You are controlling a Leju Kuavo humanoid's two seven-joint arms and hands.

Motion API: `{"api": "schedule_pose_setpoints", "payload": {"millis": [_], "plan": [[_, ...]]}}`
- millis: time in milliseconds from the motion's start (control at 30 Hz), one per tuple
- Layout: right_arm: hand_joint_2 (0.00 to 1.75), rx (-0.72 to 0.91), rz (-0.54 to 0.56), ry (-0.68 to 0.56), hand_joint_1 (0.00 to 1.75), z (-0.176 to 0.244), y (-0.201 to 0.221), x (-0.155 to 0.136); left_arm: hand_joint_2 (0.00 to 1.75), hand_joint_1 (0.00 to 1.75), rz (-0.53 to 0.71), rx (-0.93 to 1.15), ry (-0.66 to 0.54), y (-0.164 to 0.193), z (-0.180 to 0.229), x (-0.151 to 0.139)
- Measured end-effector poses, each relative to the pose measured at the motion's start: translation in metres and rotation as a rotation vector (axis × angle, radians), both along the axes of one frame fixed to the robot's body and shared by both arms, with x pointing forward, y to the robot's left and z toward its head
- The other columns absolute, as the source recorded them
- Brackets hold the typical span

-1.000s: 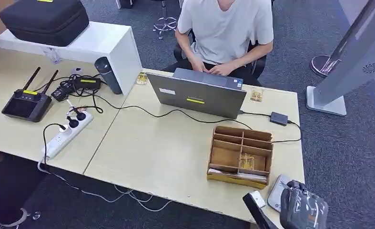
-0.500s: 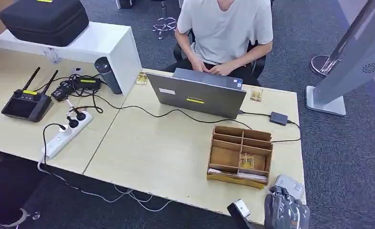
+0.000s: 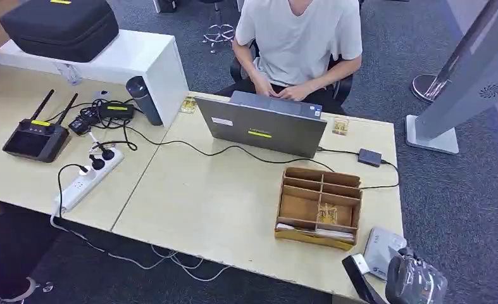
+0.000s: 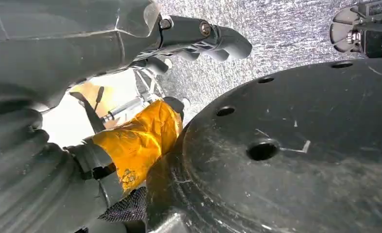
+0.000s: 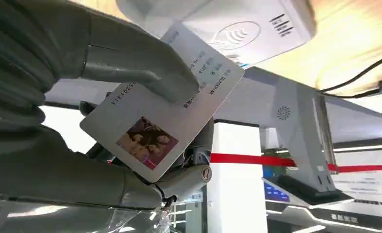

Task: Pass the card to the sensor for recognition and then transmit it.

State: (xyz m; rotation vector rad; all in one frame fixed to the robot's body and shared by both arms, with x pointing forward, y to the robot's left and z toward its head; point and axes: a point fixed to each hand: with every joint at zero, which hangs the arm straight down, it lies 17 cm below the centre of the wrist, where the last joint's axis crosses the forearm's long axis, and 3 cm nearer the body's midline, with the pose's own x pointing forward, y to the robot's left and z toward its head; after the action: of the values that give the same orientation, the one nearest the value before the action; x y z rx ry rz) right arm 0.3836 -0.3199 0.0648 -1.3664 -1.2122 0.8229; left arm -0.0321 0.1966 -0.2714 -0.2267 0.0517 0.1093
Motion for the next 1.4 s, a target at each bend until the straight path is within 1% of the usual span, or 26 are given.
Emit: {"api": "schedule_pose_setpoints", "payload": {"millis": [433,500,567,700,800,833,933,1033,1100,1233,1300,1333,1400], "plan": [[1.75,0.002,-0.034,-0.011,1.75,0.006,-0.012,0.001,1.75,0.00,-0.002,0.000,0.000,0.000,0.000,0.000],[1.75,0.007,-0.051,-0.018,1.75,0.011,-0.014,0.002,1.75,0.00,-0.005,0.000,0.001,0.000,0.000,0.000],[1.75,0.011,-0.048,-0.052,1.75,0.028,-0.009,0.008,1.75,0.00,-0.012,0.000,0.003,0.002,0.000,-0.001],[1.75,0.018,0.004,-0.178,1.75,0.095,0.014,0.046,1.75,0.00,-0.039,-0.010,0.010,0.004,0.000,0.000],[1.75,0.022,0.039,-0.296,1.75,0.161,0.032,0.088,1.75,0.00,-0.074,-0.026,0.009,0.009,0.001,0.002],[1.75,0.020,0.046,-0.344,1.75,0.186,0.035,0.107,1.75,0.00,-0.091,-0.035,0.006,0.011,0.002,0.002],[1.75,0.018,0.041,-0.423,1.75,0.226,0.037,0.144,1.75,0.00,-0.131,-0.044,-0.003,0.015,0.003,0.006],[1.75,0.012,0.040,-0.449,1.75,0.246,0.037,0.169,1.75,0.00,-0.149,-0.039,-0.007,0.022,0.002,0.007],[1.75,0.014,0.034,-0.438,1.75,0.248,0.036,0.180,1.75,0.00,-0.154,-0.036,-0.008,0.024,0.002,0.008],[1.75,0.050,-0.048,-0.382,1.75,0.245,0.030,0.198,1.75,0.00,-0.166,-0.033,-0.008,0.026,0.002,0.011],[1.75,0.072,-0.078,-0.347,1.75,0.240,0.033,0.204,1.75,0.00,-0.168,-0.028,-0.001,0.027,0.002,0.012],[1.75,0.076,-0.080,-0.335,0.00,0.238,0.038,0.206,1.75,0.00,-0.167,-0.027,0.001,0.027,0.002,0.013],[1.75,0.082,-0.064,-0.314,0.00,0.233,0.053,0.209,1.75,0.00,-0.164,-0.021,0.004,0.028,0.001,0.014]]}}
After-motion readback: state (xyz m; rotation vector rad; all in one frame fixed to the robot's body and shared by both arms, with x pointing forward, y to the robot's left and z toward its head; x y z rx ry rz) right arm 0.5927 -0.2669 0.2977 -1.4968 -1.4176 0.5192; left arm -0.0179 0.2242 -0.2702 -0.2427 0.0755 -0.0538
